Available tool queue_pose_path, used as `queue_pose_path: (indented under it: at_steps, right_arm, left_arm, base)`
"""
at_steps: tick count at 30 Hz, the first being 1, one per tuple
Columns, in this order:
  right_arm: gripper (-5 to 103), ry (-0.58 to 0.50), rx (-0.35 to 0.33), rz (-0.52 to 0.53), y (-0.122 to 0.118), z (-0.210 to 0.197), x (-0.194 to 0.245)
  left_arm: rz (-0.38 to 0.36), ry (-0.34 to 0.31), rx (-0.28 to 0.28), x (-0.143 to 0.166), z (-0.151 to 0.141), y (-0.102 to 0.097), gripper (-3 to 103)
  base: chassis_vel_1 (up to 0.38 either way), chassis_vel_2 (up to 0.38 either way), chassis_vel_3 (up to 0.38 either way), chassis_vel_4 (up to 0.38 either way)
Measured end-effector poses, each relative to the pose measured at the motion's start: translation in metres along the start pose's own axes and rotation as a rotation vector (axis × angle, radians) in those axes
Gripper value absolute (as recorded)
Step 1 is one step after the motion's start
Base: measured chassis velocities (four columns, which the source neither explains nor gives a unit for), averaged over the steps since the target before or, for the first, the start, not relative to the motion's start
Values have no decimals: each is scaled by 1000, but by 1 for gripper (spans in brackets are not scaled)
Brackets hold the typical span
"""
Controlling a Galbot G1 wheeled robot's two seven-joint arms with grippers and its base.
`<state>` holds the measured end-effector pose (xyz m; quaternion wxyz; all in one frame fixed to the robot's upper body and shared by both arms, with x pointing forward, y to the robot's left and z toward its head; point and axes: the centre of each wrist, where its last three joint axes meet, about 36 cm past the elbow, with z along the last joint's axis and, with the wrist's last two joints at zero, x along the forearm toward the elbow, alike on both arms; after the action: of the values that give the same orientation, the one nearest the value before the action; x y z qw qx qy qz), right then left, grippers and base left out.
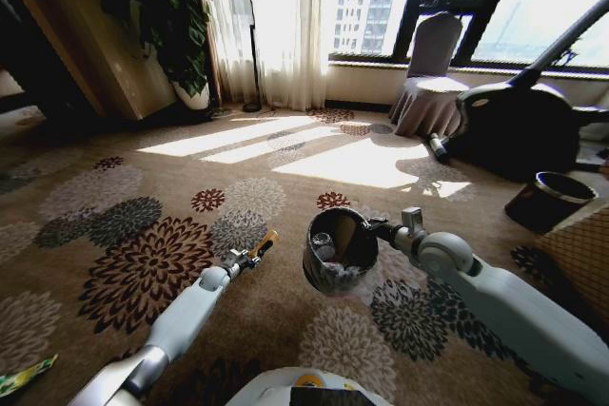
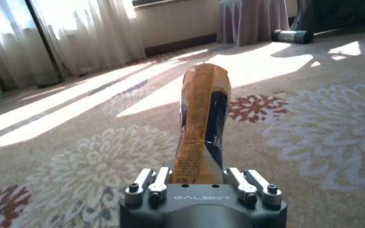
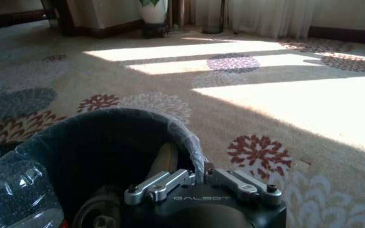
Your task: Pick up the trash from the ground and place it into the trash bin.
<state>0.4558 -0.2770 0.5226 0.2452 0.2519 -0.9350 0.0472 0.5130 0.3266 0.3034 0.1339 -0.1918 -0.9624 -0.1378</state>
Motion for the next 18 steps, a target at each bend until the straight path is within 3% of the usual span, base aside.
queue_pose_path:
  at_steps: [1, 3, 4, 5, 6, 9, 10, 13, 18]
  right_arm:
    - [2, 0, 0, 0, 0, 0, 0]
    - [2, 17, -1, -22, 5, -6, -10]
    - [2, 27, 0, -32, 7, -9, -15]
    - [2, 27, 0, -32, 7, -9, -15]
    - [2, 46, 1, -46, 10, -15, -27]
    - [2, 75, 0, -64, 20, -44, -61]
    - [2, 75, 0, -64, 20, -44, -61]
    - [2, 101, 31, -104, 53, -86, -114]
    - [2, 120, 66, -146, 87, -106, -141]
  left_arm:
    - [0, 0, 0, 0, 0, 0, 36]
    - [-33, -133, -19, 12, -45, 3, 36]
    - [-37, -175, -23, 16, -61, 3, 36]
    - [-37, -175, -23, 16, -61, 3, 36]
    - [-32, -242, -27, 25, -85, 1, 36]
    - [-3, -360, -26, 44, -132, -14, 36]
    - [-3, -360, -26, 44, -132, -14, 36]
    - [42, -462, -24, 67, -170, -36, 36]
    - [60, -514, -19, 76, -186, -45, 36]
  base:
    - [0, 0, 0, 0]
    - [0, 0, 0, 0]
    - [0, 0, 0, 0]
    - [0, 0, 0, 0]
    - [0, 0, 0, 0]
    - [0, 0, 0, 0]
    - [0, 0, 0, 0]
    - [0, 0, 0, 0]
    - [0, 0, 0, 0]
